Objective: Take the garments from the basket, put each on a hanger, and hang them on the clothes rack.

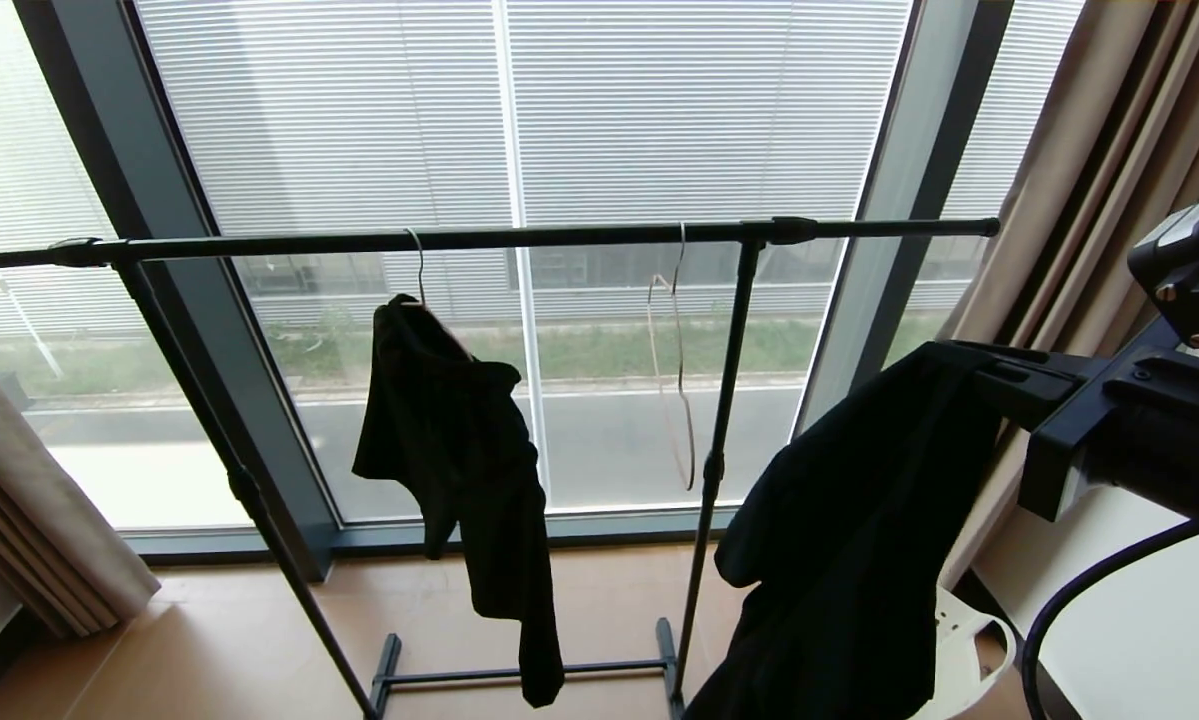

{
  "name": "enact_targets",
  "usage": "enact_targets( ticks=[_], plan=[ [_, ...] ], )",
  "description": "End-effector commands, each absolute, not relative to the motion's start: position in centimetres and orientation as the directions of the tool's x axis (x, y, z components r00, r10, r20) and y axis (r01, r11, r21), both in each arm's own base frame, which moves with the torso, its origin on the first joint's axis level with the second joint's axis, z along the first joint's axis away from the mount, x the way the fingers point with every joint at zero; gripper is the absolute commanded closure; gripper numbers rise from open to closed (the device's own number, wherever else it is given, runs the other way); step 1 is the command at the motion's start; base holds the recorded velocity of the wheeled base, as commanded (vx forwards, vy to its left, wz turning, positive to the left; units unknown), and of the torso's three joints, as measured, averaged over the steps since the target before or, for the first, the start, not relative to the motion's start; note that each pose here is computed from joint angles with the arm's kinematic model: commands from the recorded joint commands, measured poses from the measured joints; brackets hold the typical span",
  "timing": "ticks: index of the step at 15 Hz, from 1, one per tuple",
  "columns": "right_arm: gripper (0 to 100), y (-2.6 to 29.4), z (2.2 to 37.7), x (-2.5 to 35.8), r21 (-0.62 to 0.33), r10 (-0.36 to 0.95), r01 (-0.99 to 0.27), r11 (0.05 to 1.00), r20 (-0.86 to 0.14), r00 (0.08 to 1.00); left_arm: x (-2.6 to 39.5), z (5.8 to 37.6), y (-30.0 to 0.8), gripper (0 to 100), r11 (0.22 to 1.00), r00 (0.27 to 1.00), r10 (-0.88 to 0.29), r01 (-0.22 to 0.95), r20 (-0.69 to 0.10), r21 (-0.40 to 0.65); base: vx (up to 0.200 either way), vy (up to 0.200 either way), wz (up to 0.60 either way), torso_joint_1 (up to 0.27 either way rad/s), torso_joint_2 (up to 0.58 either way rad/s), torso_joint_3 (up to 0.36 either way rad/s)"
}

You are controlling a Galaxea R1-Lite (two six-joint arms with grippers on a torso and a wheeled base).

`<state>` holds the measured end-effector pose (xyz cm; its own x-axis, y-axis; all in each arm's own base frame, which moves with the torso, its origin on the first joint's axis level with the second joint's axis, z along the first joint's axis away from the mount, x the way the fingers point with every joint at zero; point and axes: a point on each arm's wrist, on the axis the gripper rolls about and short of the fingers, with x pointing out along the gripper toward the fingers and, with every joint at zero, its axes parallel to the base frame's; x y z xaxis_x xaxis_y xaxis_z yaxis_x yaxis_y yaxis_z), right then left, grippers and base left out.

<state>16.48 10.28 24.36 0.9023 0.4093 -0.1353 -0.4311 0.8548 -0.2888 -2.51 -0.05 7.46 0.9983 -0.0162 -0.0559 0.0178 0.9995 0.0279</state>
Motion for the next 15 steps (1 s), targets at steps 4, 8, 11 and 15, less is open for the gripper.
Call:
enact_targets(
  ticks=[4, 8, 11, 15],
  plan=[
    [100, 10.3, 24.3, 16.5, -0.289, 0.41, -0.432, 0.854, -0.136, 0.902, -2.5, 7.5, 0.0, 0, 0.999, 0.998, -0.015, 0.017, -0.054, 0.028, -0.15, 0.05, 0.0, 0.001, 0.0, -0.001],
    [100, 10.4, 24.0, 16.6, -0.289, 0.41, -0.437, 0.852, -0.15, 0.9, -2.5, 7.5, 0.0, 0, 0.999, 0.998, -0.015, 0.017, -0.055, 0.03, 0.0, 0.0, 0.0, 0.0, 0.0, 0.0],
    [100, 11.0, 23.5, 16.2, -0.294, 0.436, -0.468, 0.834, -0.17, 0.884, -1.9, 7.6, -0.1, 0, 0.997, 0.989, -0.058, 0.065, -0.139, 0.043, 0.0, 0.0, 0.0, 0.0, 0.0, 0.0],
    [100, 14.3, 22.0, 19.1, -0.235, 0.34, -0.396, 0.888, -0.247, 0.907, 3.1, 12.2, -0.4, 0, 0.982, 0.9, -0.171, 0.189, -0.401, 0.004, 0.0, 0.0, 0.0, 0.0, 0.0, 0.0]
  ],
)
